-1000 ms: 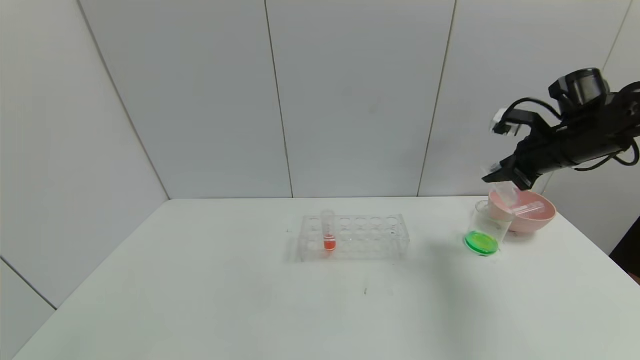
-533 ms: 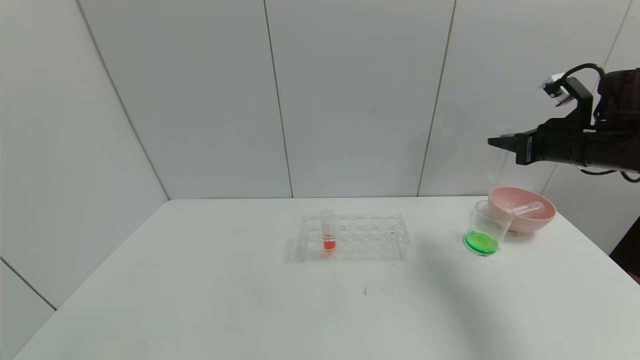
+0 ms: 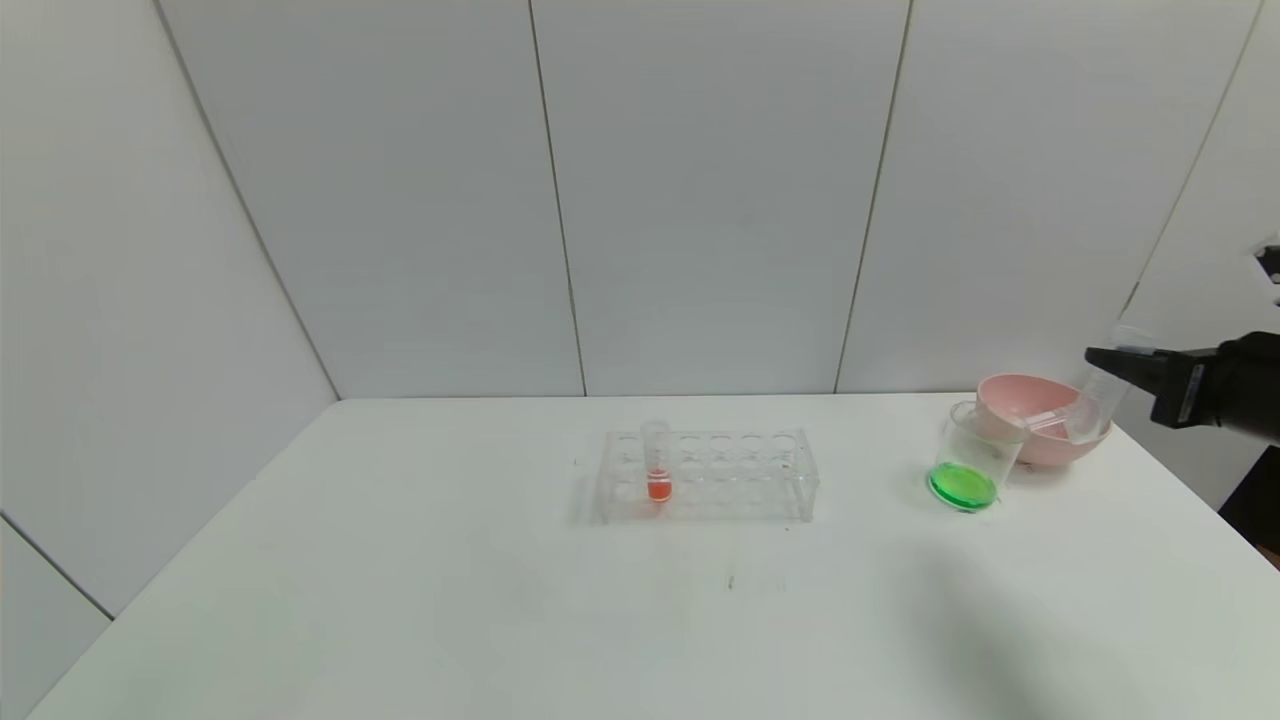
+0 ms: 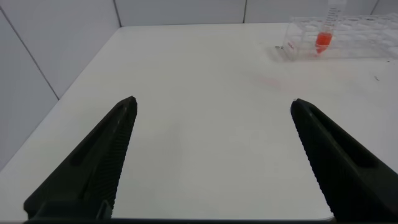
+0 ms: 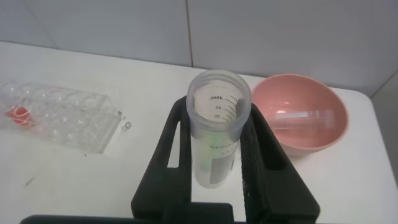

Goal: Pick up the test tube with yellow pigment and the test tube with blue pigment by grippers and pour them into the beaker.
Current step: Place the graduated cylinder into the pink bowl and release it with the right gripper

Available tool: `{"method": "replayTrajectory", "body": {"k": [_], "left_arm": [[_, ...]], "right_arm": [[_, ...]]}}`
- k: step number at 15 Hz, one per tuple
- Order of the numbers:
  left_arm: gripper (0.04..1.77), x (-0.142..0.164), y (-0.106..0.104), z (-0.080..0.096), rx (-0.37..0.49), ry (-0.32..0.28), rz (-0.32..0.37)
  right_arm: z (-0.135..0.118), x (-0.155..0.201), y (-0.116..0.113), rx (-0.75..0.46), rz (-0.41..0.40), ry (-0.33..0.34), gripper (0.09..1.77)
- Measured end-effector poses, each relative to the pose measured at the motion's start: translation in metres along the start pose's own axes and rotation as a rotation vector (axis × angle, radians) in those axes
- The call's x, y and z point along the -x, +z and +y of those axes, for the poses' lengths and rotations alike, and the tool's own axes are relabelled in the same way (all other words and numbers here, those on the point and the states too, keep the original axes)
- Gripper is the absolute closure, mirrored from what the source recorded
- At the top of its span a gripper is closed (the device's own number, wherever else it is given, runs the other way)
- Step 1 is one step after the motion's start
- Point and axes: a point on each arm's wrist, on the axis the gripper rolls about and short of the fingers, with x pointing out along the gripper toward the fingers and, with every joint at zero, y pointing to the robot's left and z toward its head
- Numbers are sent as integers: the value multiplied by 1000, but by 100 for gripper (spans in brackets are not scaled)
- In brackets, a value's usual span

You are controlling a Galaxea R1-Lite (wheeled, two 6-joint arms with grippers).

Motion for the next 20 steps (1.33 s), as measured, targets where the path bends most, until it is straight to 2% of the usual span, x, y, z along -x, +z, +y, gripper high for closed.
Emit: {"method": "replayTrajectory", "body": {"k": [1,3,6,9,13,15,17,20], "left_arm": [[5,0,0,0,0,0,0],[5,0,0,0,0,0,0],[5,0,0,0,0,0,0],[5,0,0,0,0,0,0],[5,0,0,0,0,0,0],[5,0,0,0,0,0,0],[5,0,0,0,0,0,0],[5,0,0,0,0,0,0]], "right_arm": [[-5,8,-4,16,-31,-13,134],[-16,14,-14,37,-41,-39,134],[-36,1,-20,60,-80,-77,134],[-60,-34,-31,74,-108,-92,134],[-92,-98,-35,88,-137,-119,134],[-105,-128,-36,78,-118,-140,134],[-114,-151,-38,47,-66,-151,134],[-119,-168,-44,38,-51,-147,134]]}}
